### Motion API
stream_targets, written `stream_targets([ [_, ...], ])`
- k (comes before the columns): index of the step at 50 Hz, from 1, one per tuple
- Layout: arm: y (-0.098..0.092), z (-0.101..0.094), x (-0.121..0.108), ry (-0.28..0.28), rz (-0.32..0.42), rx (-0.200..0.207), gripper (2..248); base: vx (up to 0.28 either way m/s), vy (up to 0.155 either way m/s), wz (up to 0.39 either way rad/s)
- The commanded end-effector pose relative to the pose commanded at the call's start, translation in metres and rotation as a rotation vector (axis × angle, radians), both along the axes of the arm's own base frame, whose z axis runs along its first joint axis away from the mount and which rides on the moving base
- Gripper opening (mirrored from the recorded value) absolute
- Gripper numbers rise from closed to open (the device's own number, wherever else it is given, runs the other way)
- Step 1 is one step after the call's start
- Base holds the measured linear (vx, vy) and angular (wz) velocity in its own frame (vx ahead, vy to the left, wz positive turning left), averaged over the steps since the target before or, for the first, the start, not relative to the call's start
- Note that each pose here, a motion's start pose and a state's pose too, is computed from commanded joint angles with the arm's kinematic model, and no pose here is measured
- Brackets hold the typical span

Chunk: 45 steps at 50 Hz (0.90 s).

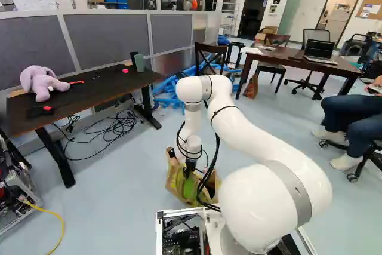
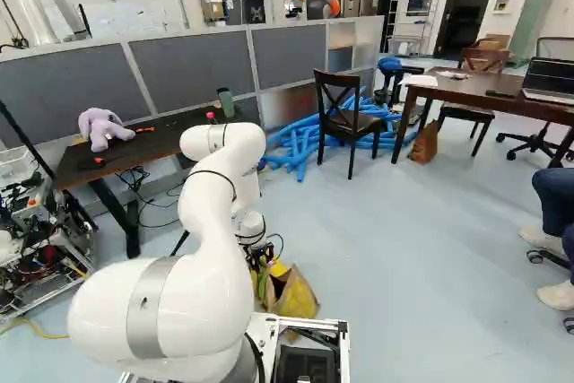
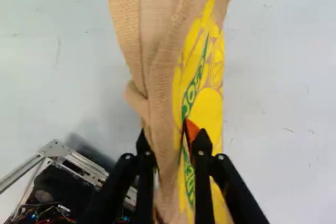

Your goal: Pick up the bag on the ground and place it on the table

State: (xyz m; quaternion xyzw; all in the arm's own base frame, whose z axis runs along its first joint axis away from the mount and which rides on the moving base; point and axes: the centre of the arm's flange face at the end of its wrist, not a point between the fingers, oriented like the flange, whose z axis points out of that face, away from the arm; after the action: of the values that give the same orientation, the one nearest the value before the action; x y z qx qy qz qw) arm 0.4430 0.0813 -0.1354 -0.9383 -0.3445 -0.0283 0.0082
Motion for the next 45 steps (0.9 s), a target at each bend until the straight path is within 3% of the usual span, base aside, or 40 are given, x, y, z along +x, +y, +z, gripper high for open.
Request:
stream_targets([
  [2, 0.000, 0.000, 0.000, 0.000, 0.000, 0.000, 100, 0.000, 0.000, 0.000],
  [3, 0.000, 0.000, 0.000, 0.000, 0.000, 0.000, 63, 0.000, 0.000, 0.000],
  [7, 0.000, 0.000, 0.000, 0.000, 0.000, 0.000, 63, 0.000, 0.000, 0.000],
  [8, 0.000, 0.000, 0.000, 0.000, 0.000, 0.000, 27, 0.000, 0.000, 0.000],
  [19, 0.000, 0.006, 0.000, -0.001, 0.000, 0.000, 22, 0.000, 0.000, 0.000],
  [45, 0.000, 0.044, -0.002, -0.006, -0.002, 0.000, 22, 0.000, 0.000, 0.000],
])
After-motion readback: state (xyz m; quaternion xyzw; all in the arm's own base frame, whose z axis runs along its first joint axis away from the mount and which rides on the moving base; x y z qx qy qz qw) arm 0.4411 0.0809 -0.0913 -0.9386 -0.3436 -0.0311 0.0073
